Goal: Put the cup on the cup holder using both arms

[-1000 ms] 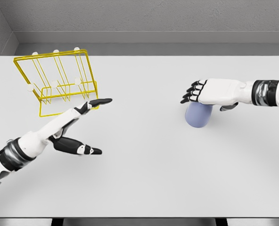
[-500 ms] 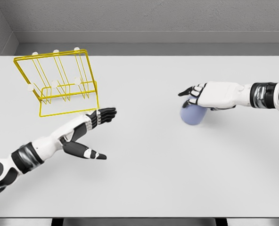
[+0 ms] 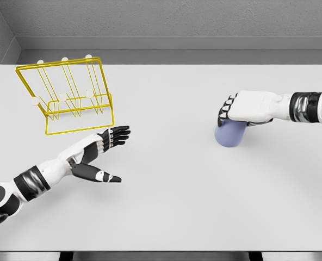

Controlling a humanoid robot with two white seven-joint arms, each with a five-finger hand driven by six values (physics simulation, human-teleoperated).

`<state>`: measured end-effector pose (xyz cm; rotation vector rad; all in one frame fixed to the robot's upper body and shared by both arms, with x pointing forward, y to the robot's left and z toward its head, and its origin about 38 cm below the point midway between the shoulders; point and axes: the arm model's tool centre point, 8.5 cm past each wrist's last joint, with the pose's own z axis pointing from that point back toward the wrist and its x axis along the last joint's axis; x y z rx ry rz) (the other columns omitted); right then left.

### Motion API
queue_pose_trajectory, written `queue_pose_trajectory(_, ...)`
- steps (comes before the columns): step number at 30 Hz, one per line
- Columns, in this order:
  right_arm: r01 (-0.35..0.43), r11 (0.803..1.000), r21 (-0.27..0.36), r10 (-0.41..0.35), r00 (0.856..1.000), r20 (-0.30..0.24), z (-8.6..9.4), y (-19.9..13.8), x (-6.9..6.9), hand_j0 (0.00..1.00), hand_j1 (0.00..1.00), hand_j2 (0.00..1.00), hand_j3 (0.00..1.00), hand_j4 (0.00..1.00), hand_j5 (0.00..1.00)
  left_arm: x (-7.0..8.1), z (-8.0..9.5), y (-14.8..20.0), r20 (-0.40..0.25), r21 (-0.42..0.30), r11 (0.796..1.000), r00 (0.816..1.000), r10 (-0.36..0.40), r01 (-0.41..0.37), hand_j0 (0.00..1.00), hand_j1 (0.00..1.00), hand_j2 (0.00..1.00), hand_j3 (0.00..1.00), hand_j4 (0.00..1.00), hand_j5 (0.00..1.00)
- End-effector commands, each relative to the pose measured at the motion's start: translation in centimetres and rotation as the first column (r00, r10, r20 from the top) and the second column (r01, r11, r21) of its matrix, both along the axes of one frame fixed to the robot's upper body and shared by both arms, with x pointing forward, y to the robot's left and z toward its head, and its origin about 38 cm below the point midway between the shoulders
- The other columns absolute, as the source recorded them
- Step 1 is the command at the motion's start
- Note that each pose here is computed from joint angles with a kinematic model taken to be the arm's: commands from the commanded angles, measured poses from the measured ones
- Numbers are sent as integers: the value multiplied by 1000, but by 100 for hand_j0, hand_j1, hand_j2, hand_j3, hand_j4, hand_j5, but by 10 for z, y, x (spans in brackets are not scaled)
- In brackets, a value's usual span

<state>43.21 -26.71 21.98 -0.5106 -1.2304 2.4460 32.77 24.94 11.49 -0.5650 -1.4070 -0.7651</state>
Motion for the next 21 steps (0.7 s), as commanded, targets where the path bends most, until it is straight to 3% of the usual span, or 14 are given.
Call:
queue_pose_trajectory(1,-35,999,7,35,999,18,7,9,-7,64,64,64,64,64,64,1,-1,0,-4,-4,1000,1000,3,-3,100,100,100,100,100,100)
queue_pose_trajectory(8,-148,988,-35,150,986,68,27,28,-36,63,63,63,63,63,63,3,-5,3,-21,-6,1000,1000,21,-21,100,100,100,100,100,100)
queue_pose_trajectory(14,-179,983,-29,181,981,71,31,40,-41,63,63,63,63,63,63,5,-11,3,-28,-6,1000,999,30,-30,100,100,100,100,100,100)
queue_pose_trajectory(21,-244,969,44,240,968,72,28,74,-42,63,63,63,63,63,63,7,-12,0,-26,-13,999,999,30,-31,100,100,100,100,100,100)
